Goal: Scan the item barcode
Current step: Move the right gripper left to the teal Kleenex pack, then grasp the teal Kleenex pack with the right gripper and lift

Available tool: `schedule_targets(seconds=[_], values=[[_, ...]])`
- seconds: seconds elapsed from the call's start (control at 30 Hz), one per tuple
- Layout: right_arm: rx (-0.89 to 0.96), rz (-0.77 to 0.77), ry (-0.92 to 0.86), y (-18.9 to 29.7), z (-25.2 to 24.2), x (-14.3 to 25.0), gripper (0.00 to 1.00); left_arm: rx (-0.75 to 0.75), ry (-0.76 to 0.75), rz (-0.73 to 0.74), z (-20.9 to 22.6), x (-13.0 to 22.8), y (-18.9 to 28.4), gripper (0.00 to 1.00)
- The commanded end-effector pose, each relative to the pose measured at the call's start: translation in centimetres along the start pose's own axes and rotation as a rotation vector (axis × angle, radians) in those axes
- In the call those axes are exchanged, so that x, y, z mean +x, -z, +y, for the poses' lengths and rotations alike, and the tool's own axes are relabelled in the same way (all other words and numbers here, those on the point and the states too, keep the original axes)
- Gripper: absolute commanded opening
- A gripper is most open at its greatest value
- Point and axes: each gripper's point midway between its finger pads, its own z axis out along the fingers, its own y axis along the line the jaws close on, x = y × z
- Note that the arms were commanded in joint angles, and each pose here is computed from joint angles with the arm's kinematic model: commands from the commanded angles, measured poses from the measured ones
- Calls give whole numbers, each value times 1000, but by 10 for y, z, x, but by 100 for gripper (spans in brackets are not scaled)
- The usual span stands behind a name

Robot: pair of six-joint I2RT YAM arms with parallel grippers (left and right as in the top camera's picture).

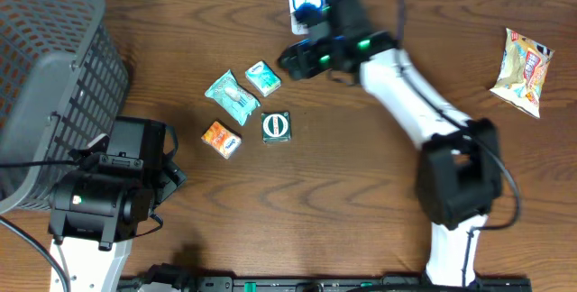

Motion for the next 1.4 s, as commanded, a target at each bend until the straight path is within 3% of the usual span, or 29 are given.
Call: schedule_targets(seconds=[0.0,0.07,0.27,0.47,0.83,1.07,1.37], values=[[19,12,10,-28,9,8,68,4,19,-25,1,-5,5,98],[48,13,31,-47,13,14,60,4,20,-25,1,-5,5,98],[191,24,66,-81,7,31,50,4,19,-25,1,-5,5,98],[236,80,74,-105,0,58,48,4,20,-25,1,-5,5,97],[503,237,70,-66,-41,86,1,4,20,-25,1,-5,5,98],[519,284,-43,-9,-37,82,1,4,20,-25,1,-5,5,97],[198,410,-261,28,-20,102,1,4,20,-25,1,-5,5,98]])
